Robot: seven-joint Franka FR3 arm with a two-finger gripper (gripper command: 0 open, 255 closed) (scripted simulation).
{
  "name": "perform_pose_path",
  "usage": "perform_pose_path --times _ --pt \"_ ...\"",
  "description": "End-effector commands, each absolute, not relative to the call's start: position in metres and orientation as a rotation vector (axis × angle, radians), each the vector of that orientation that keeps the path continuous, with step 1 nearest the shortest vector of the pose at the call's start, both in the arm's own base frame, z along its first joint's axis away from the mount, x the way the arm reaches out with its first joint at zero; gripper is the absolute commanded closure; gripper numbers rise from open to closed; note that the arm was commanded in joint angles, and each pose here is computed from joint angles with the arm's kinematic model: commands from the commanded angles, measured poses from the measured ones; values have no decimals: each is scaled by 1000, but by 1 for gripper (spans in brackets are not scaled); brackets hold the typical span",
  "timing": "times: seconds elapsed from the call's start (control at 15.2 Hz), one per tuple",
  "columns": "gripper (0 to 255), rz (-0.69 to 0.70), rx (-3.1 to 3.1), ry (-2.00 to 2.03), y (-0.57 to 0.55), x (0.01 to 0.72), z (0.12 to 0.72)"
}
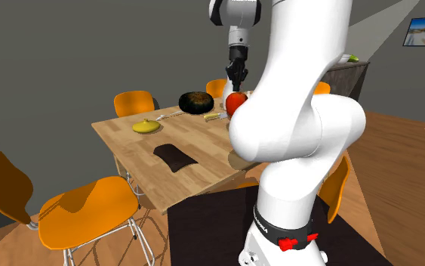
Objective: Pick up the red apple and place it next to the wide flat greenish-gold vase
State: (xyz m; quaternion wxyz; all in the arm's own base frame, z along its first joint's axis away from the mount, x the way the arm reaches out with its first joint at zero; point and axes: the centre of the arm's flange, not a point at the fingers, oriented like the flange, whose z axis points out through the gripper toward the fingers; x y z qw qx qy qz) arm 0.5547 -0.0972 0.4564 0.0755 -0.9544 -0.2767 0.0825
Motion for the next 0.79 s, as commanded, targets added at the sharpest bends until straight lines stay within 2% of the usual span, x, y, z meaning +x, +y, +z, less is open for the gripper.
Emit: perform_pose_path --times 0.0,0.73 --pt "255 248 -2862 -830 -98 555 467" --pt "255 248 -2862 -830 27 599 472"
